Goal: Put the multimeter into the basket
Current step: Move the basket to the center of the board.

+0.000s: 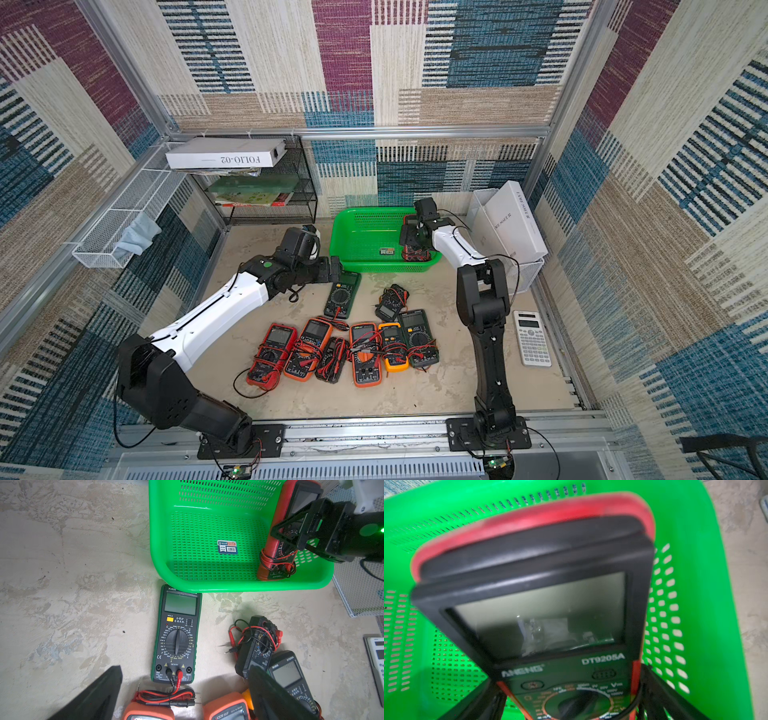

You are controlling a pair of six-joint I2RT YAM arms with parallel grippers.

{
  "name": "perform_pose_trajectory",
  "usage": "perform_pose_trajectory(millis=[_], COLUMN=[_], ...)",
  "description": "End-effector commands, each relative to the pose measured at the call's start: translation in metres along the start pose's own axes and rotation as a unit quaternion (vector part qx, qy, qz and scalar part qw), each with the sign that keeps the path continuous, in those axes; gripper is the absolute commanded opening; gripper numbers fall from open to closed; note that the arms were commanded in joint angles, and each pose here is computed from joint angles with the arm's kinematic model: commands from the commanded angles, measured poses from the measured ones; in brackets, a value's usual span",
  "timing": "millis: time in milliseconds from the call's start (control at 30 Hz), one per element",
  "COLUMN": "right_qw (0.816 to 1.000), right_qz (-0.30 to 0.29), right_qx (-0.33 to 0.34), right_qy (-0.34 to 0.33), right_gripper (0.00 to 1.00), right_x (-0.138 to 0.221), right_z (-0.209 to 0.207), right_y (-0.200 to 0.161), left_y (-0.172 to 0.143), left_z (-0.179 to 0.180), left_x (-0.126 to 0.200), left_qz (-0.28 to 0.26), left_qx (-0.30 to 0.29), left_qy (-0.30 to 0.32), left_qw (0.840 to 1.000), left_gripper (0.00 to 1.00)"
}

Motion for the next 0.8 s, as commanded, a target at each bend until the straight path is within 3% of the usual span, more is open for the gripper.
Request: perform_pose_trajectory(millis=[0, 200, 300, 567, 767], right_qw=[1.0, 0.998, 0.992, 0.995, 0.994], right_qz=[-0.026, -0.062, -0.115, -0.089, -0.103], right_qx=[0.011, 0.023, 0.042, 0.043, 0.04], right_qy=[-0.008, -0.004, -0.009, 0.007, 0.024], right_gripper=[1.0, 1.0, 1.0, 1.0, 1.0], right_x=[0.011, 0.033, 0.043, 0.044, 0.076], right_z=[0.003, 0.006, 0.011, 0.018, 0.03], right_y=[0.007, 0.018, 0.019, 0.026, 0.023], left_y=[0.002, 0.003, 0.002, 0.001, 0.001], left_z=[-0.002, -0.003, -0.002, -0.002, -0.002], left_x=[0.001, 0.002, 0.001, -0.001, -0.002], left_qz=[0.0, 0.0, 0.001, 0.004, 0.005], left_qx=[-0.004, -0.004, 0.0, 0.003, 0.001], left_qy=[-0.005, -0.007, -0.006, -0.007, -0.006], left_qw=[1.0, 1.0, 1.0, 1.0, 1.0], left_gripper=[0.99, 0.99, 0.99, 0.99, 0.99])
Point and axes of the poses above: each gripper's point midway between its finger pads, its own x axis back along the fingers, its own z axis along the line the jaws close on, y = z × x, the point moved 9 cm from there along x, back along the fingers, and after that the axes turned 6 degrees about x, right-handed, at the moved point
